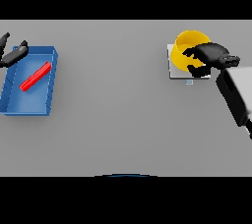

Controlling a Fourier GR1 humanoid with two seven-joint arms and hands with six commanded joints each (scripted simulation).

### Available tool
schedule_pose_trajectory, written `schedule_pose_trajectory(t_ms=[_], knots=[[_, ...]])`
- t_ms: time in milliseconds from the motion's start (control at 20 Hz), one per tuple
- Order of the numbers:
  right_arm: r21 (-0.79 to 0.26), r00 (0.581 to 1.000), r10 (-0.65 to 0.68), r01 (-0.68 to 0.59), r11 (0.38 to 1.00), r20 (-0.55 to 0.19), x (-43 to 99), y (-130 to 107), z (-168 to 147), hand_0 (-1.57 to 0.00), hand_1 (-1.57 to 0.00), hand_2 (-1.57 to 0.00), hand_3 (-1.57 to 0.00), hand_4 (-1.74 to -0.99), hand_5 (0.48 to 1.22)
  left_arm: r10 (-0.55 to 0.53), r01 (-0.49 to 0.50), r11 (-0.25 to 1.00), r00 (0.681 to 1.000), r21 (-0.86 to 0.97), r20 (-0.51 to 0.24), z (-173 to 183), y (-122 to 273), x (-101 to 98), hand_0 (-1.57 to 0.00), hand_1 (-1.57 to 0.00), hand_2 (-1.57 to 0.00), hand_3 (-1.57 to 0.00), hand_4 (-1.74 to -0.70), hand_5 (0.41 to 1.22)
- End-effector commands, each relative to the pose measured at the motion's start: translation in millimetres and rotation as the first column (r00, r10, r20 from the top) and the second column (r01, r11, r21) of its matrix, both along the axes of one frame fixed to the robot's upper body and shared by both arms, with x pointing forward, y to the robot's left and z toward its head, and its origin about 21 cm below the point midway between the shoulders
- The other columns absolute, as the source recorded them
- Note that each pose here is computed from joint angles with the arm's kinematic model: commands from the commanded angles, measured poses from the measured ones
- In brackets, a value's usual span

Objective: Pick up the red beaker and tilt it to pour out 1 green nut into yellow bowl. Pick up the yellow bowl and place it on the metallic measuring scale.

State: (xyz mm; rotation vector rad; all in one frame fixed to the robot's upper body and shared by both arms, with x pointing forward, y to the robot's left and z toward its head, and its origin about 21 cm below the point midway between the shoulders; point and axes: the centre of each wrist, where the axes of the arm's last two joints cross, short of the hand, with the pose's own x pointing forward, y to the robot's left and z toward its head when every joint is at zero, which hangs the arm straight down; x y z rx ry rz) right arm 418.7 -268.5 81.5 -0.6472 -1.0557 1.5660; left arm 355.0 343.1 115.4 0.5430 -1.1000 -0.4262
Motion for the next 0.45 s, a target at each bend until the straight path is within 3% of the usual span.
schedule_pose_trajectory(t_ms=[0, 150, 400], knots=[[-0.011, 1.0, 0.004, -0.004, 1.0, 0.0, 0.2, -0.4, 0.0, -0.39, -0.38, -0.3, -0.26, -1.476, 0.847, -0.001, 0.001, 1.0, 1.0, 0.002, -0.007, -2.1, -0.8, -0.1, 0.0, 0.0, 0.0, 0.0, -0.83, 0.754], [-0.035, 1.0, 0.016, -0.016, 0.999, -0.007, 0.2, -2.9, -0.5, -0.2, -0.19, -0.15, -0.13, -1.435, 0.817, 0.004, -0.004, 1.0, 1.0, 0.011, 0.0, 1.0, -0.9, -0.2, 0.0, 0.0, 0.0, 0.0, -0.83, 0.752], [-0.053, 0.999, 0.005, -0.007, 0.999, -0.036, -1.5, -1.9, 1.0, -0.06, -0.06, -0.05, -0.04, -1.39, 0.779, -0.004, 0.004, 1.0, 1.0, 0.01, 0.002, 2.4, -0.6, 0.7, 0.0, 0.0, 0.0, 0.0, -0.83, 0.76]])
